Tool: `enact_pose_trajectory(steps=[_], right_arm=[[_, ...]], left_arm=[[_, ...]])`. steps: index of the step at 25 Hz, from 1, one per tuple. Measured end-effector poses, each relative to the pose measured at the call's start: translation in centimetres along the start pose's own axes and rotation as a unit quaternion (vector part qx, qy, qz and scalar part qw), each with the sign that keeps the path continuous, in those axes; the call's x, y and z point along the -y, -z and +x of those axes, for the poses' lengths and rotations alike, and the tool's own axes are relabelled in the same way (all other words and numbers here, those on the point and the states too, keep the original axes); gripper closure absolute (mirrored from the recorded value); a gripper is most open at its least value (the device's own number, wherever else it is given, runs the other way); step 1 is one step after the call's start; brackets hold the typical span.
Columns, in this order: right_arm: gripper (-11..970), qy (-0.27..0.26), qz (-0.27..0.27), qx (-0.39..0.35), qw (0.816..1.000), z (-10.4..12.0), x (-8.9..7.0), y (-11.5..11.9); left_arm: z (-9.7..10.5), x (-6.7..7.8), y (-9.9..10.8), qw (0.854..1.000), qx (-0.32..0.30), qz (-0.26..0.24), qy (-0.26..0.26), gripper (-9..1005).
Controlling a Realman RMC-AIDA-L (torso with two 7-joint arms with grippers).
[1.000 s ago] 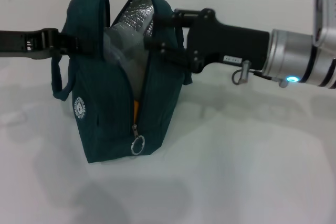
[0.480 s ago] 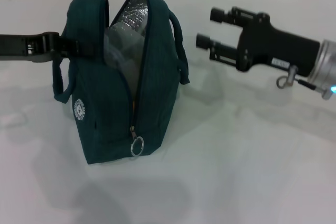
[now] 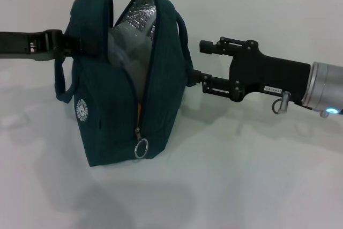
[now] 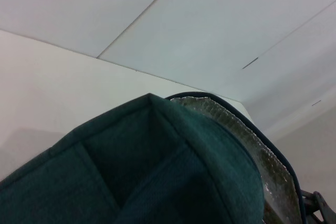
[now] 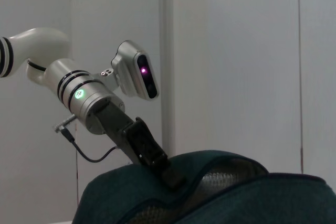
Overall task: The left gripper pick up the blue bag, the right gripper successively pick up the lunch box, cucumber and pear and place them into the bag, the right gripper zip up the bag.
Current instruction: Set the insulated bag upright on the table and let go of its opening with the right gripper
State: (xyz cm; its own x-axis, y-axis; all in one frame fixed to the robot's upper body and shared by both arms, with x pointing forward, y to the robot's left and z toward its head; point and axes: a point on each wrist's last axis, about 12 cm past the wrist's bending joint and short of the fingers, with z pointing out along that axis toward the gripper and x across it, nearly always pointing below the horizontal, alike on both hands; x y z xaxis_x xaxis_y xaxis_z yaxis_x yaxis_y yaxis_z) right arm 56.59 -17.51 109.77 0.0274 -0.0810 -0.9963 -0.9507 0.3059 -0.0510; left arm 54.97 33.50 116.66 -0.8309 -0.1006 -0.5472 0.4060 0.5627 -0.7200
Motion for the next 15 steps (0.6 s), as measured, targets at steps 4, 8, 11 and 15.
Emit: enact_pose_trajectory(steps=[4,8,11,15], right_arm=[[330,-0.001,0.003,-0.007,1.0,0.2,0.0,-0.2],[339,0.0,0.003,-0.014,1.0,0.3,0.0,-0.7],[347,0.002,-0.002,-0.019,1.0,0.3,0.0,-1.0],[363,0.005,-0.008,-0.025,1.0,0.4,-0.2,-1.3]], left_arm=[[-0.1,0.1,-0.1,1.0,0.001,0.001,-0.002,960],[-0.1,0.1,-0.1,1.0,0.001,0.002,-0.002,960],[-0.1,0.1,-0.1,1.0,0.002,0.002,-0.002,960],[-0.1,0.1,-0.1,1.0,0.002,0.003,-0.002,960]])
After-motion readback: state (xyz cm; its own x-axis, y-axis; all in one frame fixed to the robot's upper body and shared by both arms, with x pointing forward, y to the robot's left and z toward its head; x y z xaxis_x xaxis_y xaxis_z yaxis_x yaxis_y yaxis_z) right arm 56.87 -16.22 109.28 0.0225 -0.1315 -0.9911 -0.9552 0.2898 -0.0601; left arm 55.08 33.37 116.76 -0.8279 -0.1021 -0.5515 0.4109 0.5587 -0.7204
